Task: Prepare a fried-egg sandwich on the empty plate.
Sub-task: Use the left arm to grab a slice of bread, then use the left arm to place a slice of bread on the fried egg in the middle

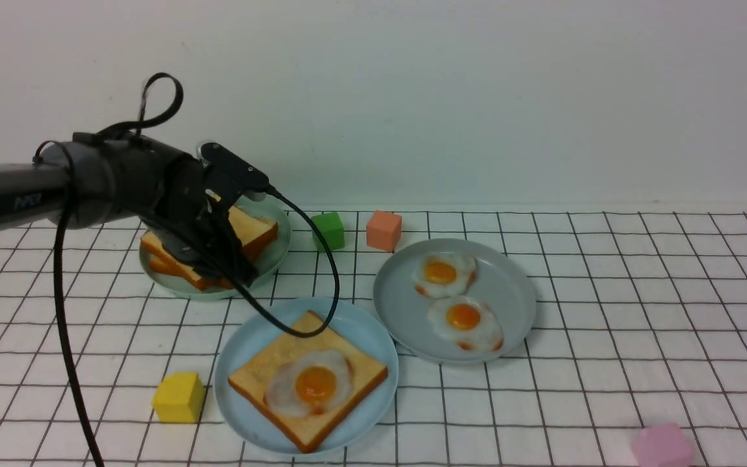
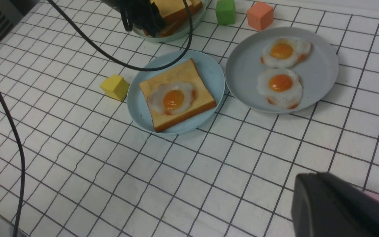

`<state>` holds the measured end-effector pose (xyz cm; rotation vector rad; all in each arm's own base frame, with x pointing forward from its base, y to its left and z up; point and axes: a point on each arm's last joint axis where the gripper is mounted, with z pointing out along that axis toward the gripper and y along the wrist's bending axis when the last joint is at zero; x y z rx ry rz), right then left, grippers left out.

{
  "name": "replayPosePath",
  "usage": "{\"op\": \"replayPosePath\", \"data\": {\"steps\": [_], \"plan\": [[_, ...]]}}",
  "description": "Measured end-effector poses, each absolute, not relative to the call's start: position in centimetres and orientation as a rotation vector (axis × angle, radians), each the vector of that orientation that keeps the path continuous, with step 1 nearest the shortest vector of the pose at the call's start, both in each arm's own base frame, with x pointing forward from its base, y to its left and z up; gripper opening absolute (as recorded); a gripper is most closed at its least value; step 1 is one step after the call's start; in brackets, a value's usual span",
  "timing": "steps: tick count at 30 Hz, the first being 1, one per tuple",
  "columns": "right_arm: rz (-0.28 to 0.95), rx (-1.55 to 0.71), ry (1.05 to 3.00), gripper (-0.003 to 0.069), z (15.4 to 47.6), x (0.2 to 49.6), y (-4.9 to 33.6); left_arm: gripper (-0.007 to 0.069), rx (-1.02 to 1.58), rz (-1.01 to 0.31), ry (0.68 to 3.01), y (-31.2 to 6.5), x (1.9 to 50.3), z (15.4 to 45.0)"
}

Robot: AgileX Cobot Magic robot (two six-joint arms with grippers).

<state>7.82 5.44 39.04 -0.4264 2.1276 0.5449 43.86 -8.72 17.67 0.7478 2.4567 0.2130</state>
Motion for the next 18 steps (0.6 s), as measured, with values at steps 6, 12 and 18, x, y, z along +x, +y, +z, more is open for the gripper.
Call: {"op": "replayPosePath", "data": {"steps": [6, 12, 18], "plan": [[0.545, -0.426, 2.128, 0.0021, 39.0, 7.8, 5.4, 0.0075, 0.634, 0.165, 2.445, -8.7, 41.2, 24.4], [0.545, -0.426, 2.128, 0.0025, 39.0, 7.8, 5.4, 0.0075, 0.702, 0.067, 2.434, -13.3, 35.3, 28.6], [0.544, -0.427, 2.127, 0.0028, 39.0, 7.8, 5.4, 0.0075, 0.949, 0.089, 2.526, -19.2, 28.3, 24.0]]}}
